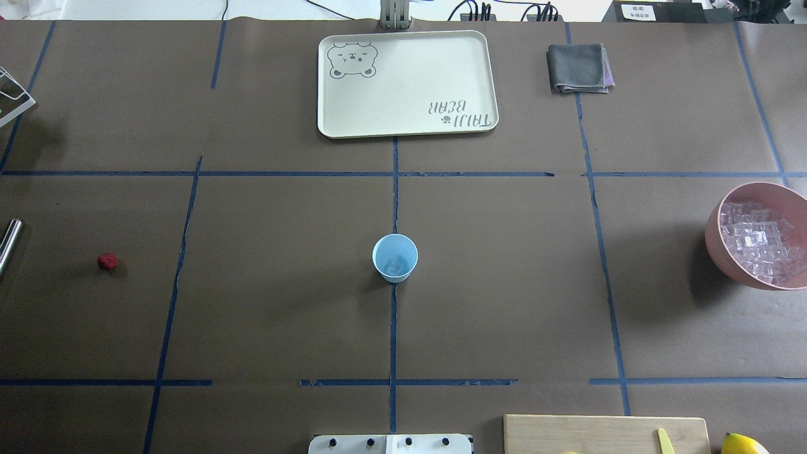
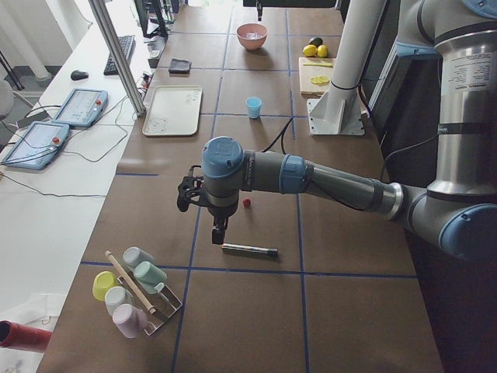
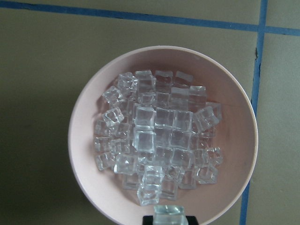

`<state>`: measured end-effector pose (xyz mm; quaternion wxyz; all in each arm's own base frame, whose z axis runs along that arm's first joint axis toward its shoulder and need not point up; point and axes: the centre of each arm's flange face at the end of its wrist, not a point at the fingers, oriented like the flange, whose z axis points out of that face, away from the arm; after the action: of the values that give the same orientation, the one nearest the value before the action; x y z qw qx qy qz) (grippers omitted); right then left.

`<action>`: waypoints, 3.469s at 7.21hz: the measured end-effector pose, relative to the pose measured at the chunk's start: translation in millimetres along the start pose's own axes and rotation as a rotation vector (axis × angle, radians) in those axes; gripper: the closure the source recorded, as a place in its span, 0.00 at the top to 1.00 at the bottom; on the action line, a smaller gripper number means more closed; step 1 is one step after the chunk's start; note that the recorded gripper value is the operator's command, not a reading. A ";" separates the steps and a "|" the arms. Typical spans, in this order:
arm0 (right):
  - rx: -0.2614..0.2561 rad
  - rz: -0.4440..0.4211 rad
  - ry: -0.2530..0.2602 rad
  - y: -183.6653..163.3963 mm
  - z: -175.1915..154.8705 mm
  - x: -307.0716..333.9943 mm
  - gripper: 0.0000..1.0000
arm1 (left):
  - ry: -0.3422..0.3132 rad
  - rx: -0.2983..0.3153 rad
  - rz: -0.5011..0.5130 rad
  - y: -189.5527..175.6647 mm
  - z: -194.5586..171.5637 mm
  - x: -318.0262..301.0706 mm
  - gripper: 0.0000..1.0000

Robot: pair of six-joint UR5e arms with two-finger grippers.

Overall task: Mash ice and strawberries in cup
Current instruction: 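Carry the ice cube with the right gripper over the light-blue cup, then release the cube into the cup and move the right gripper back to the bowl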

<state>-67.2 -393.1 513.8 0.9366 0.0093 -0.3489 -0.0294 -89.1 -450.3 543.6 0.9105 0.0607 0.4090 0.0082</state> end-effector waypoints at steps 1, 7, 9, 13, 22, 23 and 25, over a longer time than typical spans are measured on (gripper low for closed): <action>0.011 0.000 -0.001 -14.9 -26.6 -25.9 0.00 | 0.000 -0.002 -0.001 0.6 -0.3 0.8 1.00; -0.053 0.111 -0.092 -107.3 -68.9 -414.7 0.00 | 0.001 -0.005 -0.004 1.2 -0.1 1.2 1.00; -0.028 0.166 -0.101 -94.2 -30.2 -533.2 0.00 | 0.002 -0.008 -0.007 1.4 0.8 0.2 1.00; -0.037 0.182 -0.069 -64.6 21.8 -628.8 0.01 | 0.002 -0.011 -0.010 1.4 2.1 -1.3 1.00; -0.042 0.180 -0.037 -62.1 41.4 -633.2 0.99 | 0.002 -0.011 -0.008 1.1 2.0 -0.2 1.00; -0.025 0.181 -0.045 -65.3 33.9 -628.0 0.99 | 0.001 -0.011 -0.008 1.0 2.0 -0.2 1.00; 0.045 0.194 -0.078 -67.6 4.4 -575.0 0.99 | 0.000 -0.010 -0.007 0.7 1.8 -0.1 1.00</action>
<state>-507.4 -425.2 139.0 0.9203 -0.0046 -0.3851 0.0692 -87.8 -449.8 544.9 0.9107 0.0548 0.4093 0.0071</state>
